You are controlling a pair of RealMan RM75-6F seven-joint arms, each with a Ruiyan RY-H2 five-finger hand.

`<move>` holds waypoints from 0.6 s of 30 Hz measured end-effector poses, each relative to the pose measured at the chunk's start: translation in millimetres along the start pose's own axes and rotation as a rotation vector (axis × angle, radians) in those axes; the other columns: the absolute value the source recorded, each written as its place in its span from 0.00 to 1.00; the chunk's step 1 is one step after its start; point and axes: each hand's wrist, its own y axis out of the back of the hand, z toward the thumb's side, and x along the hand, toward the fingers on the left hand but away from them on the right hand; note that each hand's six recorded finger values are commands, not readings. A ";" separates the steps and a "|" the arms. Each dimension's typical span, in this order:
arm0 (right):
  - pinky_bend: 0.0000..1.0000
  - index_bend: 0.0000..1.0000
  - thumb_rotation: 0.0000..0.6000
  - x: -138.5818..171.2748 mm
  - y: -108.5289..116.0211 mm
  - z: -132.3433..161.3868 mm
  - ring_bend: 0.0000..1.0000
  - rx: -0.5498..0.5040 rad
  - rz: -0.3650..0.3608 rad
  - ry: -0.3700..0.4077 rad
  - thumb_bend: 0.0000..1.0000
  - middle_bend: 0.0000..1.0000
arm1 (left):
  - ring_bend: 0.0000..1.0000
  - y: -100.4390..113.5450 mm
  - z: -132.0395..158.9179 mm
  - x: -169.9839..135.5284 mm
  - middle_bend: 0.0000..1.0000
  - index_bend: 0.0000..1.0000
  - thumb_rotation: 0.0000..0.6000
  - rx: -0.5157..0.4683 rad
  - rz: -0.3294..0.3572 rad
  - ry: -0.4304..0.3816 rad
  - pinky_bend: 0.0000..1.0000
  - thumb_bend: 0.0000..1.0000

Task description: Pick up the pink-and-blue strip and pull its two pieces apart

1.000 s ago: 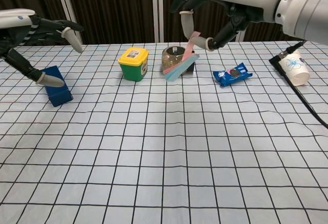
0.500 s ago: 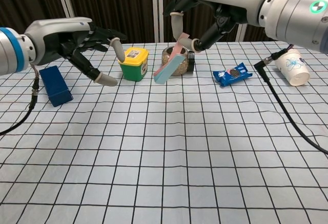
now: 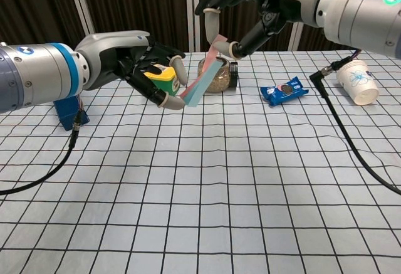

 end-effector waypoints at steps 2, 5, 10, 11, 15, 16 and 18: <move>0.00 0.70 1.00 0.3 -0.2 0.6 0.00 0.001 0.001 0.001 0.41 0.15 | 0.00 -3.9 3.6 1.4 0.00 0.51 1.00 -0.009 -0.007 0.000 0.00 0.26; 0.00 0.70 1.00 1.0 -0.9 1.5 0.00 -0.001 0.003 0.003 0.41 0.15 | 0.00 -7.2 6.6 2.6 0.00 0.51 1.00 -0.009 -0.011 -0.001 0.00 0.28; 0.00 0.70 1.00 1.7 -1.6 2.9 0.00 0.003 0.007 0.010 0.41 0.15 | 0.00 -11.3 9.6 4.3 0.00 0.51 1.00 -0.018 -0.015 0.001 0.00 0.28; 0.00 0.70 1.00 1.7 -1.8 3.1 0.00 0.004 0.007 0.010 0.41 0.15 | 0.00 -11.7 9.9 4.4 0.00 0.51 1.00 -0.022 -0.016 0.002 0.00 0.29; 0.00 0.70 1.00 1.8 -2.2 4.2 0.00 0.003 0.007 0.014 0.41 0.15 | 0.00 -12.1 10.1 5.0 0.00 0.52 1.00 -0.020 -0.013 0.005 0.00 0.33; 0.00 0.70 1.00 1.9 -2.4 4.5 0.00 0.005 0.008 0.015 0.41 0.15 | 0.00 -12.4 10.1 5.1 0.00 0.54 1.00 -0.024 -0.013 0.006 0.00 0.33; 0.00 0.70 1.00 2.0 -3.0 5.0 0.00 0.005 0.009 0.017 0.41 0.15 | 0.00 -12.9 10.8 5.1 0.00 0.58 1.00 -0.032 -0.014 0.006 0.00 0.36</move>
